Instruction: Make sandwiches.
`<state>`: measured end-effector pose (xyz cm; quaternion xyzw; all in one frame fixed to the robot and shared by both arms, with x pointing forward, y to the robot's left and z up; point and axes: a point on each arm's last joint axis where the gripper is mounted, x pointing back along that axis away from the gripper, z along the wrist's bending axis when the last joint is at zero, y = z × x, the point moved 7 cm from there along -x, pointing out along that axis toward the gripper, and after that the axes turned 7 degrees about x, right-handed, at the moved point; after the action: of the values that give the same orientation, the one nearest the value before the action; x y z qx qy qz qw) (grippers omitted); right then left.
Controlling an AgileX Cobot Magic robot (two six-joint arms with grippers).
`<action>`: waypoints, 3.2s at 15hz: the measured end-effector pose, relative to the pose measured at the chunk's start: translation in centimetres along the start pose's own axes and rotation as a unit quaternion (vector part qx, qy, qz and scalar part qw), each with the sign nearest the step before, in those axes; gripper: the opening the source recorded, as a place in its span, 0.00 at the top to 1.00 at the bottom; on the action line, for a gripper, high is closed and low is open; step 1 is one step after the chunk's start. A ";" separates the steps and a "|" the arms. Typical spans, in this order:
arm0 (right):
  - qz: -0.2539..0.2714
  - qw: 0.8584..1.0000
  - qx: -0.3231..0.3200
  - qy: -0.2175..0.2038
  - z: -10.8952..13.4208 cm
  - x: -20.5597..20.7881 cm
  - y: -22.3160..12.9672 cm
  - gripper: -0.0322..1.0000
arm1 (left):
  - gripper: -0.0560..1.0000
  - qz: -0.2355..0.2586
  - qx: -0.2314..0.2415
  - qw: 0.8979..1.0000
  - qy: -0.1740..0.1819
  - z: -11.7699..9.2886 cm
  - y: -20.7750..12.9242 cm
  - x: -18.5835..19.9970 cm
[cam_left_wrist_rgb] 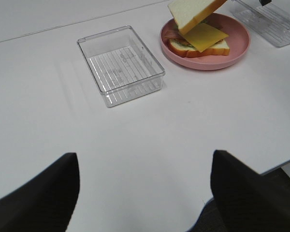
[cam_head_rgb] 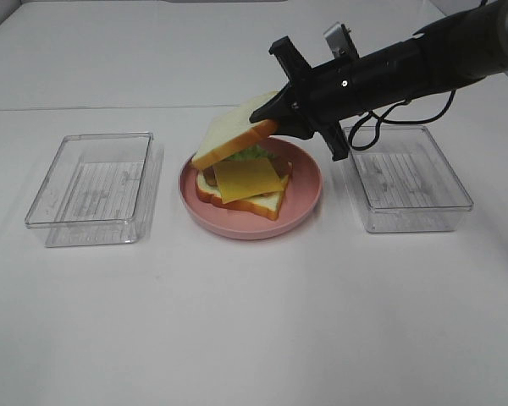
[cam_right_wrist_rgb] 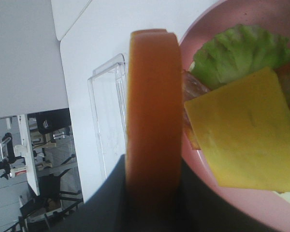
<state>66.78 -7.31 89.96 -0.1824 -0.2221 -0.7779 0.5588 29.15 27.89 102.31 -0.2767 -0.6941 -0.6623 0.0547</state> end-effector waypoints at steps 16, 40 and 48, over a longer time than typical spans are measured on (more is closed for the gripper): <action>0.049 0.998 0.011 -0.035 -3.3 -1.6 -1.5 0.24 | 0.27 0.000 0.000 1.000 0.000 0.0 0.0 0.0; 0.097 0.879 0.358 -0.301 0.4 27.1 -21.2 0.21 | 0.27 0.000 0.000 1.000 0.000 0.0 0.0 0.0; -0.032 0.853 0.418 -0.310 -3.8 30.7 -27.9 0.21 | 0.27 0.000 0.000 1.000 0.000 0.0 0.0 0.0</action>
<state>30.63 -25.94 99.17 -0.1558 -0.6941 -0.5322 0.4590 29.15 27.89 102.31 -0.2767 -0.6941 -0.6623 0.0547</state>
